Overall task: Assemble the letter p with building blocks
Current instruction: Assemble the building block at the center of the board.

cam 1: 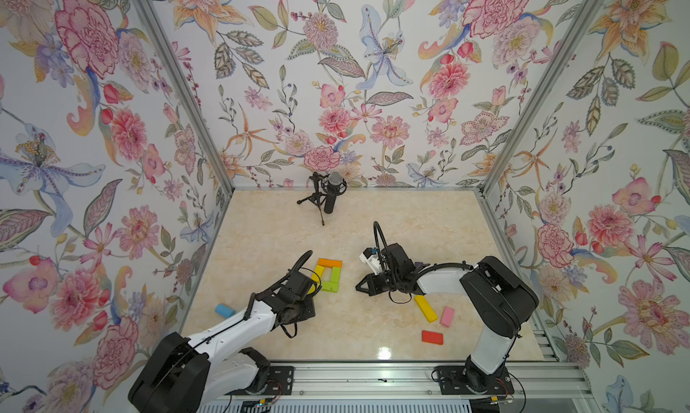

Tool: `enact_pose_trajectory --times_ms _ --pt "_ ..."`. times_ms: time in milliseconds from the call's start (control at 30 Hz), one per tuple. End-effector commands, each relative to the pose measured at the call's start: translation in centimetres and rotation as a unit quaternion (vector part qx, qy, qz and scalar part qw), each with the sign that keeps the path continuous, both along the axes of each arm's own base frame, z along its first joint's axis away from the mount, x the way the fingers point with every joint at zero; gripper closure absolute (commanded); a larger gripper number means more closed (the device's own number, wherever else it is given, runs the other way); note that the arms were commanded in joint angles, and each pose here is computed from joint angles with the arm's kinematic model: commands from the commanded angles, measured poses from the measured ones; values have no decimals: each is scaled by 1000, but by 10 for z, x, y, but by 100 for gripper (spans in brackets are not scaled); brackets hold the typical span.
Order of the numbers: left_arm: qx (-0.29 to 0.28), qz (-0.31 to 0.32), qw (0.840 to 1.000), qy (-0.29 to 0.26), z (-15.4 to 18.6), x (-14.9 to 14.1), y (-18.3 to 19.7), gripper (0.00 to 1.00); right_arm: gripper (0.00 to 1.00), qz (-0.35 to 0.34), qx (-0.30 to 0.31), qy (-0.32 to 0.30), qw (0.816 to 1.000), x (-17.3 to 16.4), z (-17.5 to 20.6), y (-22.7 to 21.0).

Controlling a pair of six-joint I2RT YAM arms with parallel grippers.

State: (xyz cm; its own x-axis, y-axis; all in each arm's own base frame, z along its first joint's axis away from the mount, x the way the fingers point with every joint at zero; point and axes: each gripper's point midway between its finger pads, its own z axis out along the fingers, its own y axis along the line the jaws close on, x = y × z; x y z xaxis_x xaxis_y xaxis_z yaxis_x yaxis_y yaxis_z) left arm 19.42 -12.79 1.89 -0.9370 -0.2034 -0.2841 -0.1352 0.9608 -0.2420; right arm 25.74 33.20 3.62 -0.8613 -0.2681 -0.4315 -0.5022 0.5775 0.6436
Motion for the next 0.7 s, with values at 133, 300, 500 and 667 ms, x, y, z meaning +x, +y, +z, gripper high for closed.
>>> enact_pose_trajectory --times_ms 133,300,500,667 --pt "-3 -18 1000 -4 0 4 -10 100 100 2 -2 12 1000 -5 -8 -3" --pt "-1 -21 1000 -5 -1 5 -10 100 100 1 -3 12 1000 -5 -8 -3" --pt "-14 -27 1000 -9 0 7 -16 100 100 1 -4 13 1000 -5 -10 -3" --pt "-22 -31 999 -14 4 9 -20 100 100 2 -3 14 1000 -5 -9 -3"
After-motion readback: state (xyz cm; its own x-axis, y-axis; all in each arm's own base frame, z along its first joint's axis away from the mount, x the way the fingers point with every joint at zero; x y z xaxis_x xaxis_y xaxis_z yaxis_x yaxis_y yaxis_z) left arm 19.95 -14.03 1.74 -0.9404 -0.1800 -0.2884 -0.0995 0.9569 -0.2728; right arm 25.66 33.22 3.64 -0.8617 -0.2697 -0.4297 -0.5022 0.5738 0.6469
